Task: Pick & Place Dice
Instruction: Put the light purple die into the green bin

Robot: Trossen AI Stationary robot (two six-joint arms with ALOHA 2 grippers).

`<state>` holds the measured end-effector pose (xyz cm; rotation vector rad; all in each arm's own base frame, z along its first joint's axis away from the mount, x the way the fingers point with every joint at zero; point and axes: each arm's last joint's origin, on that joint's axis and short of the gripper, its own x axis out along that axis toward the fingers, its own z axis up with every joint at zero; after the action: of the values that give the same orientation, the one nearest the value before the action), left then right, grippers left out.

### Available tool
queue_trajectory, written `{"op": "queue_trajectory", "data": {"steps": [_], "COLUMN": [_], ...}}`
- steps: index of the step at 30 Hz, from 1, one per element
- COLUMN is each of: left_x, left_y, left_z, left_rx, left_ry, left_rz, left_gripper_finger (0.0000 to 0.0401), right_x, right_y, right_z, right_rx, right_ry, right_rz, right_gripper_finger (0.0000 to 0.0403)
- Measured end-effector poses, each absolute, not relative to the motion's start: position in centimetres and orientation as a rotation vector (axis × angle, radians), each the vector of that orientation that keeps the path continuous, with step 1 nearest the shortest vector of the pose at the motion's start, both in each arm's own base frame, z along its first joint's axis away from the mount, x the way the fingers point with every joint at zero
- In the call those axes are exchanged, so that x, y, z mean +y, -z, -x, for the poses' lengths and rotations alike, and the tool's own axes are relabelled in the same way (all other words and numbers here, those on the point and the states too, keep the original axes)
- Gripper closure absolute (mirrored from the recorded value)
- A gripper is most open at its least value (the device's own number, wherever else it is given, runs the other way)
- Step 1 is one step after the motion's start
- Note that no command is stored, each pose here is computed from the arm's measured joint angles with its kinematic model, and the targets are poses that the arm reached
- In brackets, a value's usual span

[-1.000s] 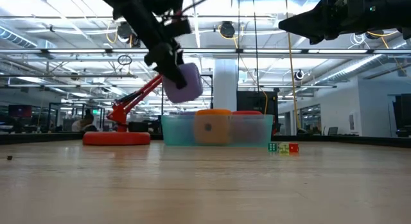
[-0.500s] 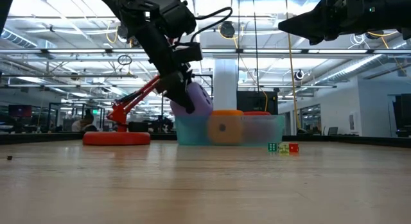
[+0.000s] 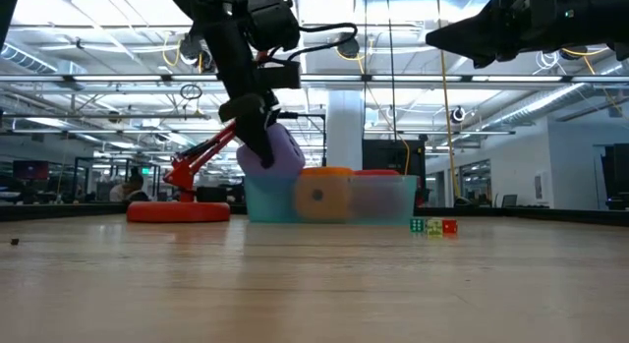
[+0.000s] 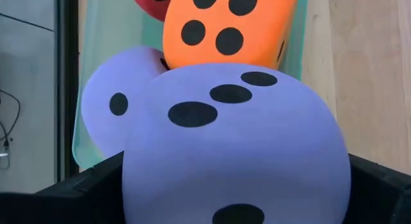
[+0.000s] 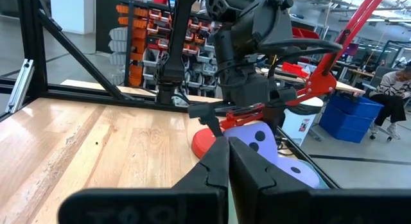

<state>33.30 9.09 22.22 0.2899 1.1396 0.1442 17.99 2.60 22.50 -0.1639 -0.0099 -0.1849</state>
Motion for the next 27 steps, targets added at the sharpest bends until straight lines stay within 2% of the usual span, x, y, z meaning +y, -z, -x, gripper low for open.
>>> {"op": "queue_trajectory", "data": {"steps": [14,21,27], "left_x": [9.42,9.58,9.03], "left_y": [-21.54,-21.33,-22.01], "left_z": [-32.59,-32.68,-33.34], "left_rx": [1.279,1.278,1.2], "left_ry": [-0.099,-0.089,-0.113], "left_rz": [-0.257,-0.231,-0.324], "left_gripper_finger": [0.0002,0.0002,0.0002], "right_x": [2.57,2.61,2.45], "right_y": [-22.5,-22.26,-21.54], "right_z": [-18.0,-18.18,-18.92], "right_rx": [-0.01,0.004,0.049], "right_ry": [0.187,0.186,0.196], "right_rz": [0.164,0.168,0.148], "right_gripper_finger": [0.0401,0.0401,0.0401]}}
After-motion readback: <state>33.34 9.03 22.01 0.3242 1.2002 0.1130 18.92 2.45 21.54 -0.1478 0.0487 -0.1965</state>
